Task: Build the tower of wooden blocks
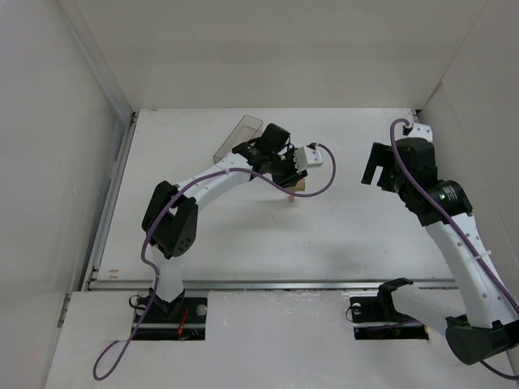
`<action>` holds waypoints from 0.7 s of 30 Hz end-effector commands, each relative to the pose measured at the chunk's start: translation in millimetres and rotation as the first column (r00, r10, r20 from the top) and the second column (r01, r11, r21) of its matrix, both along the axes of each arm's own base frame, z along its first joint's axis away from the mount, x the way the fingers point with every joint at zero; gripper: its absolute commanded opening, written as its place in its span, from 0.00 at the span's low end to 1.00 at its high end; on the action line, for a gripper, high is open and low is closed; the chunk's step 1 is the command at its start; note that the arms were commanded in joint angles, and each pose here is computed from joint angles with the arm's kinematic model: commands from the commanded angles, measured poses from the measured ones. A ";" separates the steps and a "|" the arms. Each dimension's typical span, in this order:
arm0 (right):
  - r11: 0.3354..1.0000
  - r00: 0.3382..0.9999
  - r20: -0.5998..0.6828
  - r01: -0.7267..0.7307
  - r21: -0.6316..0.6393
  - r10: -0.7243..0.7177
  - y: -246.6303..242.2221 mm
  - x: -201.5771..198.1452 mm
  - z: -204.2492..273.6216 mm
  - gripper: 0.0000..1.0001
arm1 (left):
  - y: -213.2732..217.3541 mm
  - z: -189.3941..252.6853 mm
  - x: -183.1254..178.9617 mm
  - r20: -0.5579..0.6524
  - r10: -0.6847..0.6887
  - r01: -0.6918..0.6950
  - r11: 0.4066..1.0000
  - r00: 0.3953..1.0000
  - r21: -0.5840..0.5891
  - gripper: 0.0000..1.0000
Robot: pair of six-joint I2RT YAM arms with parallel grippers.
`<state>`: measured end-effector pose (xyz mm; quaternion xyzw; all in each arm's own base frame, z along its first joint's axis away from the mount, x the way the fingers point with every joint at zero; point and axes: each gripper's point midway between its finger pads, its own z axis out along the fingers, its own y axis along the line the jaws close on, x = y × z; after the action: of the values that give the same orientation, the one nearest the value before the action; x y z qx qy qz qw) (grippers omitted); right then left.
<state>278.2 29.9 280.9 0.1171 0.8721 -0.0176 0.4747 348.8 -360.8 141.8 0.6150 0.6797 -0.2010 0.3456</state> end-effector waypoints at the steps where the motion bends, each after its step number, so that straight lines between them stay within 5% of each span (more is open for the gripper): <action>1: 1.000 0.998 0.065 0.004 0.002 -0.004 -4.1 5.2 15.6 1.00 | -4.0 11.3 -1.4 0.025 -0.022 0.022 0.999 0.999 -0.027 0.35; 8: 1.000 0.998 0.064 -0.004 0.006 0.003 -2.5 5.2 15.4 1.00 | -2.8 10.0 -2.7 0.018 -0.022 0.022 1.000 1.000 -0.021 0.56; 15: 1.000 0.997 0.070 -0.021 0.019 0.019 1.9 8.5 17.9 1.00 | -5.5 23.6 -0.5 0.029 -0.009 0.011 0.999 1.000 -0.046 0.62; 21: 0.999 0.995 0.098 -0.037 0.023 0.035 5.0 13.2 33.2 1.00 | 9.0 118.2 6.3 0.198 0.079 -0.044 0.984 0.977 -0.175 0.68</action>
<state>282.0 31.6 281.7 0.1107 0.8731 -0.0116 0.4746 350.6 -358.2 150.6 0.6102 0.6819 -0.1935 0.3538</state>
